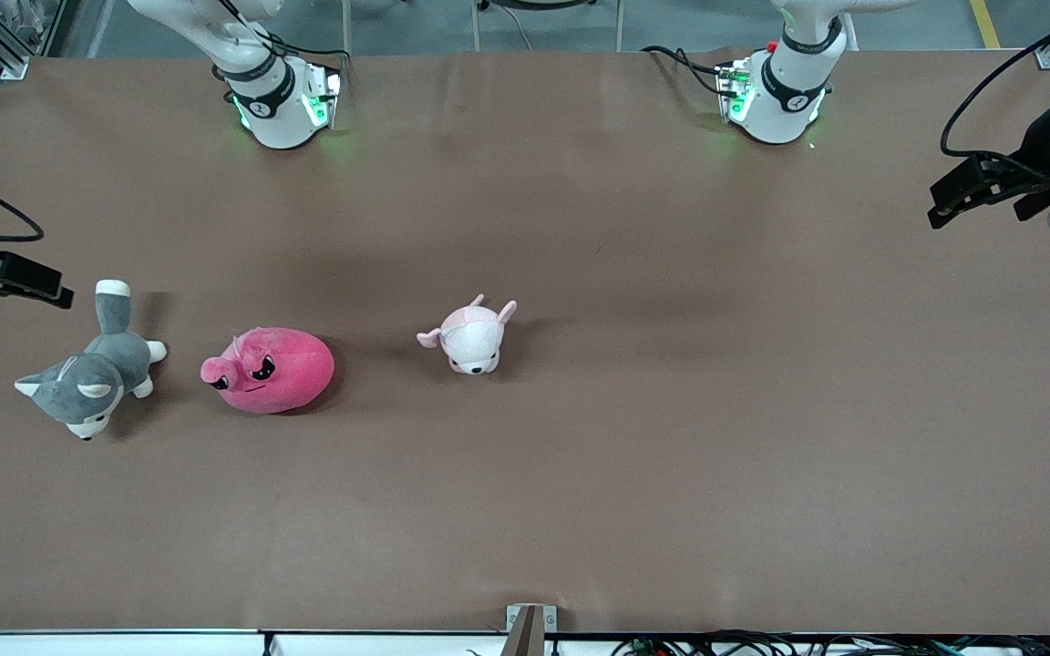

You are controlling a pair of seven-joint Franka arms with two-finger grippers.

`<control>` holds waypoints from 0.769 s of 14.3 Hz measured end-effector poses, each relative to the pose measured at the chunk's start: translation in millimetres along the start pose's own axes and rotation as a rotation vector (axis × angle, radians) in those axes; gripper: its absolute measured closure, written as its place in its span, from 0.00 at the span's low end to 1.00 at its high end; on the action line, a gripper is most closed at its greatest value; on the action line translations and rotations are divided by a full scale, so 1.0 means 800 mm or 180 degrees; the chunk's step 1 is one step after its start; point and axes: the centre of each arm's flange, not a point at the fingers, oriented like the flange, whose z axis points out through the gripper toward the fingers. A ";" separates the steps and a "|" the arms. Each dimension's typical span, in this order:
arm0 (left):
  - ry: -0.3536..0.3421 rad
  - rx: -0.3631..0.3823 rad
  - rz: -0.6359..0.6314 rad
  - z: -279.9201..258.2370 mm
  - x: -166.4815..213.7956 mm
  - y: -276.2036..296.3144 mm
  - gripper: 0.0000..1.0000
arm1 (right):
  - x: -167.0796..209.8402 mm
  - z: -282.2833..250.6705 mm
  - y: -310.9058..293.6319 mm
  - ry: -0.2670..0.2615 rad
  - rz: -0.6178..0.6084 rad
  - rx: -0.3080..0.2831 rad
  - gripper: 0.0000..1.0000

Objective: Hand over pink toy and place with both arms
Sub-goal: 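Open the right gripper and lift it away from the pink plush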

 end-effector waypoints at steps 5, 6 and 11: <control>-0.0001 0.0000 0.0000 0.000 0.000 0.000 0.00 | -0.015 -0.035 0.023 0.0357 0.0090 -0.0054 0.00; -0.0001 0.0000 0.0000 0.000 0.000 0.000 0.00 | -0.022 -0.036 0.028 0.0415 0.0111 -0.0054 0.00; 0.0000 0.0000 0.0037 0.000 0.000 -0.002 0.00 | -0.055 -0.026 0.034 0.0439 0.0140 -0.0041 0.00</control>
